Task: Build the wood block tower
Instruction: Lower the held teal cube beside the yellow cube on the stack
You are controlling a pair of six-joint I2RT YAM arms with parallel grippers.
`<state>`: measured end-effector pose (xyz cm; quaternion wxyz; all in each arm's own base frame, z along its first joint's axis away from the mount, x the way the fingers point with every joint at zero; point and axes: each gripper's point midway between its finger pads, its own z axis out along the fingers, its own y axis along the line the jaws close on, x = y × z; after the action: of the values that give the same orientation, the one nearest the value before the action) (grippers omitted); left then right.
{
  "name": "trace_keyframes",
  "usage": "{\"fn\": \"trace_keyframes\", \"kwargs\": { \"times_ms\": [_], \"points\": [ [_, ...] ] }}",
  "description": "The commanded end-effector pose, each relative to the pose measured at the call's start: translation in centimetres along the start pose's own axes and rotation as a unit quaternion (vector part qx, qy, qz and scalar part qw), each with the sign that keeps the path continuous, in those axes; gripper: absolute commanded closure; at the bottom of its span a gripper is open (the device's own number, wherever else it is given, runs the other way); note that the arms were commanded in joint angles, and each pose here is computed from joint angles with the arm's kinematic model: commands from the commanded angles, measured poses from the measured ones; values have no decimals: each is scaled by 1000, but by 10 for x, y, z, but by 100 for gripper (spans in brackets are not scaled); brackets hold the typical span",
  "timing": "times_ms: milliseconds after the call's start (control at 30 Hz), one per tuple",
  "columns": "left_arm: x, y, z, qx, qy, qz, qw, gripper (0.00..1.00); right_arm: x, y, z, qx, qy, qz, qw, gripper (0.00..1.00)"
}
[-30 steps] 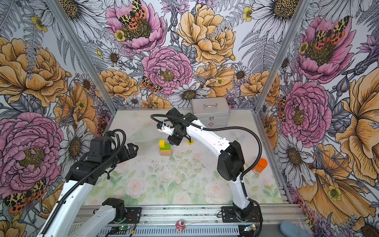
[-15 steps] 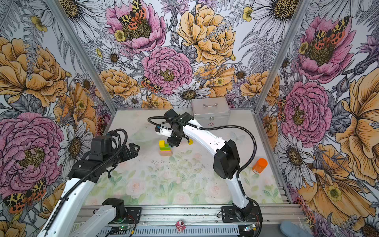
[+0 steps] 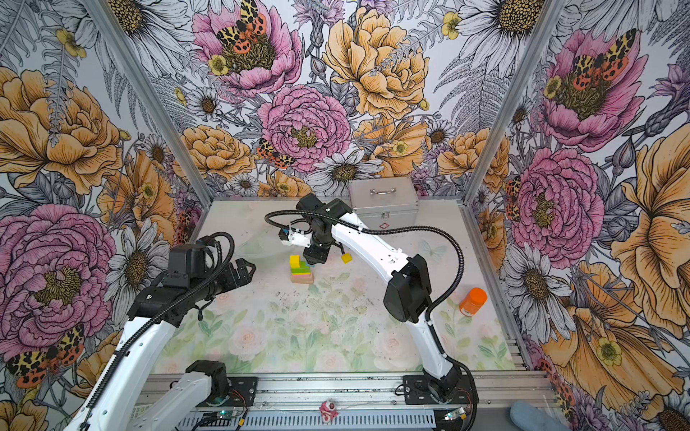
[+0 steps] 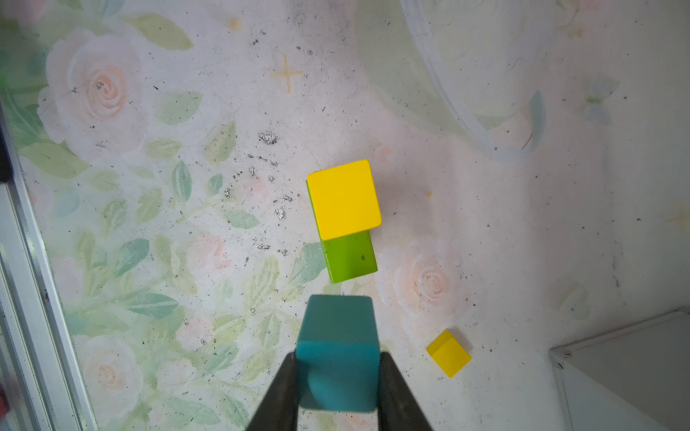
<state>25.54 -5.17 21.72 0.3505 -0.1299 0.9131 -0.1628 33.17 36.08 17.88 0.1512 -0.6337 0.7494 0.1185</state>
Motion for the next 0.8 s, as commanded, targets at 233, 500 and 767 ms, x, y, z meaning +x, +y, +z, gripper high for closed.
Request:
{"fn": "trace_keyframes", "kwargs": {
  "times_ms": [233,500,767],
  "points": [
    [-10,-4,7,9,-6,4,1000,1,-7,4,7,-38,-18,-27,999,78],
    [-13,-7,12,14,-4,0,1000,1,-3,-1,18,-38,-6,-24,999,78],
    [-13,-8,11,18,-4,1,1000,1,-6,-5,16,-27,-7,-27,999,78]
  ]
}}
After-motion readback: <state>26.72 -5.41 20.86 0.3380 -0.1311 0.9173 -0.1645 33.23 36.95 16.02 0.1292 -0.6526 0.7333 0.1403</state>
